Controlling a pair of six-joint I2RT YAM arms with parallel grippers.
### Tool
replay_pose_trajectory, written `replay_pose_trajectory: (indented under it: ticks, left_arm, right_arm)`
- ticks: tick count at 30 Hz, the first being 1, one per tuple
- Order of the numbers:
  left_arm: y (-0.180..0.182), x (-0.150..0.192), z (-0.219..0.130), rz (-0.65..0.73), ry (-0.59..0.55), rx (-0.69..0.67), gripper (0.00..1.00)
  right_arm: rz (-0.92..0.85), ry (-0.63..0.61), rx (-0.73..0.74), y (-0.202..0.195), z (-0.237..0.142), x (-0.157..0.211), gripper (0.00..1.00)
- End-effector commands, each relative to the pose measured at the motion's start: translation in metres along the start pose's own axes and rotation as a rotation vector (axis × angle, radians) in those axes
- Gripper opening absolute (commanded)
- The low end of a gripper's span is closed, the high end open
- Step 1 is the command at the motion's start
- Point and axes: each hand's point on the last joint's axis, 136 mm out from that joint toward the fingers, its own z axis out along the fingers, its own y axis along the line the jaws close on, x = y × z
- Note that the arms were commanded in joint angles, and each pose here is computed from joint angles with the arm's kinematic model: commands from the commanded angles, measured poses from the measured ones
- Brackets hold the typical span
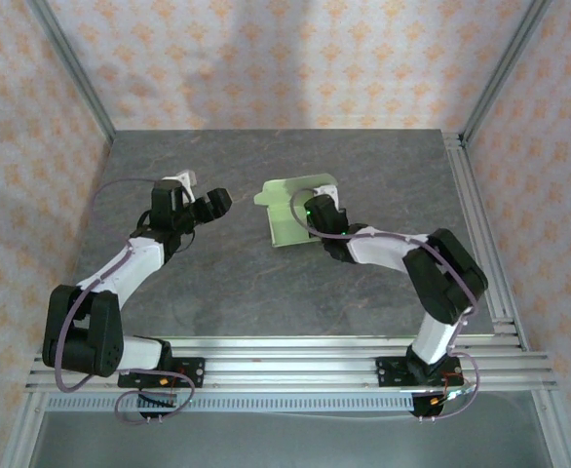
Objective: Fold the paper box
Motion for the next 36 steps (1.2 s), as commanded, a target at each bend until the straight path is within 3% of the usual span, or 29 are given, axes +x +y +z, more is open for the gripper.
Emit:
replay_pose_trajectory:
  ticks: [1, 12, 18, 24, 29, 31, 36]
  left_arm:
    - [0.01, 0.007, -0.003, 0.038, 0.018, -0.051, 0.88]
    - [0.008, 0.005, -0.004, 0.049, 0.025, -0.048, 0.89]
    - [0.007, 0.006, -0.004, 0.054, 0.032, -0.045, 0.9]
    - [0.003, 0.007, -0.005, 0.057, 0.038, -0.026, 0.91]
    - [0.0, 0.009, -0.007, 0.084, 0.041, -0.015, 0.95]
    - [-0.004, 0.007, -0.007, 0.101, 0.031, -0.012, 1.0]
    - [-0.015, -0.004, -0.004, 0.153, 0.0, 0.022, 1.0]
  right_arm:
    - [0.008, 0.069, 0.123, -0.015, 0.012, 0.029, 0.0]
    - [-0.12, 0.237, 0.282, -0.021, 0.03, 0.073, 0.0]
    - [-0.106, 0.229, 0.282, -0.018, 0.025, 0.059, 0.0]
    - [0.005, 0.157, 0.125, 0.0, 0.009, 0.019, 0.3]
    - [-0.001, 0.087, 0.048, 0.005, -0.009, -0.004, 0.47]
    - [0.006, 0.056, -0.003, 0.007, -0.017, -0.011, 0.53]
    - [-0.005, -0.01, -0.158, 0.008, -0.041, -0.028, 0.62]
